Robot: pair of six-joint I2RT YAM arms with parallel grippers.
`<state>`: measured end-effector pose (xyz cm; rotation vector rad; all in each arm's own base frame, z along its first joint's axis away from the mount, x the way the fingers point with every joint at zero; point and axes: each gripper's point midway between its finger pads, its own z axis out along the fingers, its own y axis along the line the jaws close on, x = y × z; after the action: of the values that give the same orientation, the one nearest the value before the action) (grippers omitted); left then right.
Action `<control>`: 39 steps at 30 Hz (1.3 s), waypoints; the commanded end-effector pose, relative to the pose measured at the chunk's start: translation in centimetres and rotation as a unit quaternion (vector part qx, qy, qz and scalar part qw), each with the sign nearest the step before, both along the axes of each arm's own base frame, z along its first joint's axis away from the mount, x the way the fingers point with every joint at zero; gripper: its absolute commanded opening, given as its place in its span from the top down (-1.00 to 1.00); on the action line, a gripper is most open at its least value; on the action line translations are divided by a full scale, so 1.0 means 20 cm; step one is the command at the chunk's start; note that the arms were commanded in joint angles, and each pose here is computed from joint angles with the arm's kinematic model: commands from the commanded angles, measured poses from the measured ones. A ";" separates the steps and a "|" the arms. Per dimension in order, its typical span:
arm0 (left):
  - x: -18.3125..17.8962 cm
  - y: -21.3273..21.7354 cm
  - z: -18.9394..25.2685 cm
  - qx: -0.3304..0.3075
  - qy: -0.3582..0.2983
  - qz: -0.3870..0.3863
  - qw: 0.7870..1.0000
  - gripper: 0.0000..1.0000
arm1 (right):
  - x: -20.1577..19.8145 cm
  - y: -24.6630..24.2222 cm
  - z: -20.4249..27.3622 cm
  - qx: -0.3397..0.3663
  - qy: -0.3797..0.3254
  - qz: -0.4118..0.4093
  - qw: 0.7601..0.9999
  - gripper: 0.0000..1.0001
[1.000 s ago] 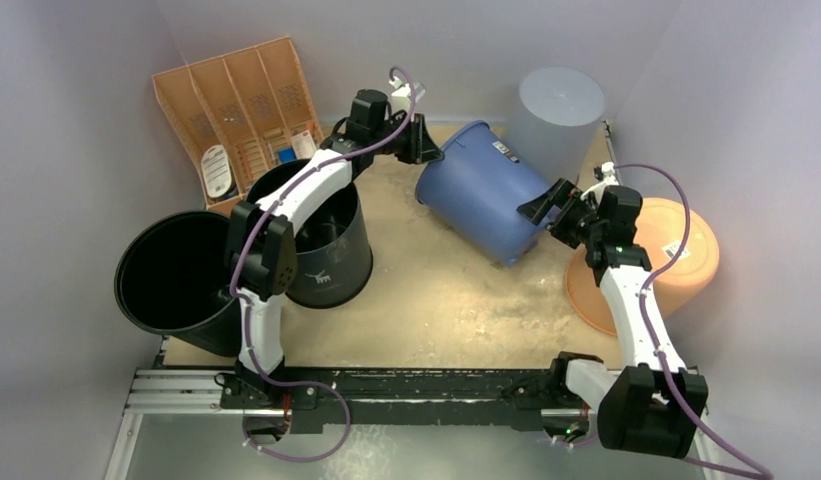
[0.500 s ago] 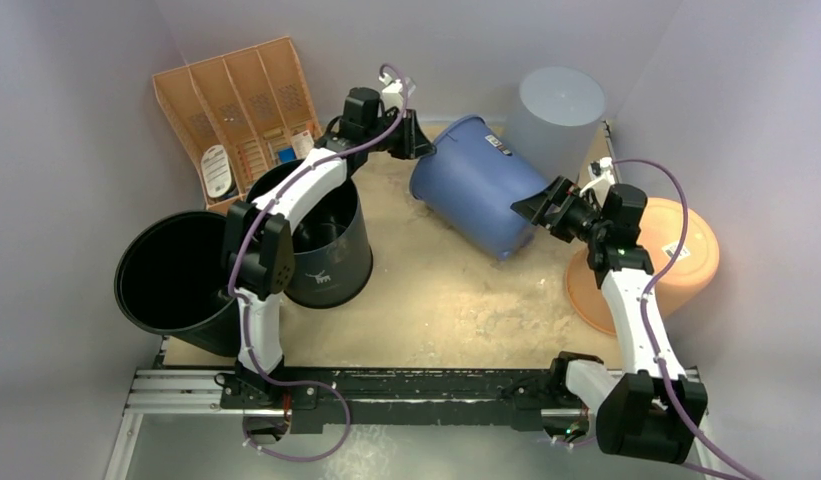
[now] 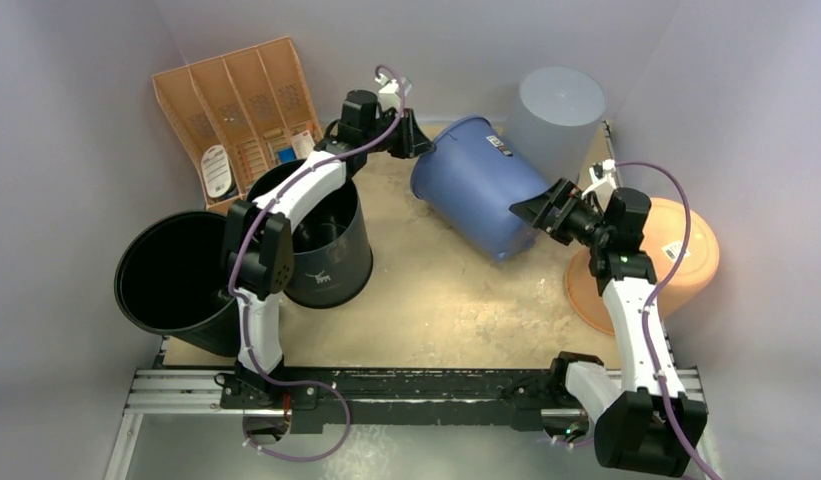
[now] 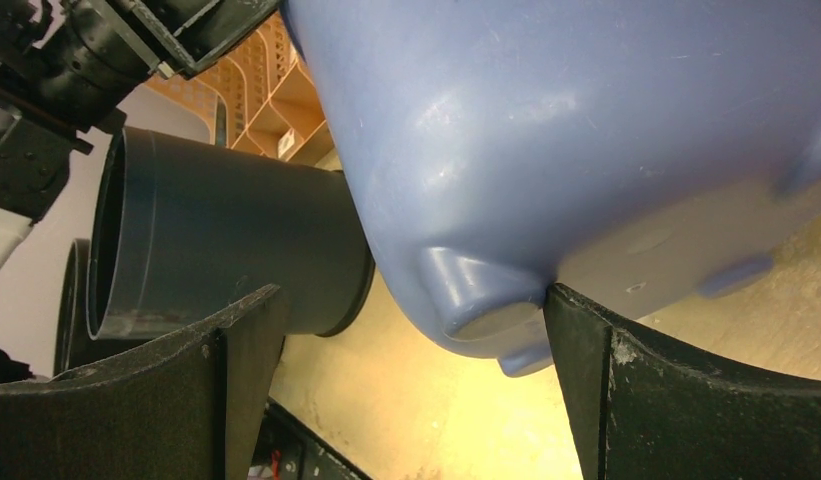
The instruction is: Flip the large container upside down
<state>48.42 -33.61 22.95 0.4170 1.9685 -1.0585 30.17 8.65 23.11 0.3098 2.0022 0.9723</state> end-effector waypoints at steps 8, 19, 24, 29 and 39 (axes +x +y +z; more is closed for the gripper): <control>-0.17 -0.14 -0.10 0.018 0.059 -0.014 0.998 1.00 | -0.02 0.16 0.64 0.025 -0.148 0.073 0.986 -1.00; -0.23 -0.18 -0.15 -0.026 0.099 -0.025 0.994 1.00 | 0.20 0.25 0.65 0.024 -0.153 0.070 0.985 -1.00; -0.25 -0.18 -0.22 -0.028 0.117 -0.021 0.992 1.00 | 0.33 0.24 0.58 0.019 -0.142 0.056 0.988 -1.00; -0.21 -0.14 -0.26 0.009 0.113 -0.002 0.994 1.00 | 0.50 0.24 0.57 0.011 -0.141 0.051 0.989 -1.00; -0.08 0.04 0.04 0.089 0.024 0.078 0.993 0.30 | 0.64 0.34 0.64 0.011 -0.156 0.076 0.985 -1.00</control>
<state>45.89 -32.70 16.52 0.2615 2.2726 -0.8961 43.14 13.72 37.17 0.0294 1.6782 1.0337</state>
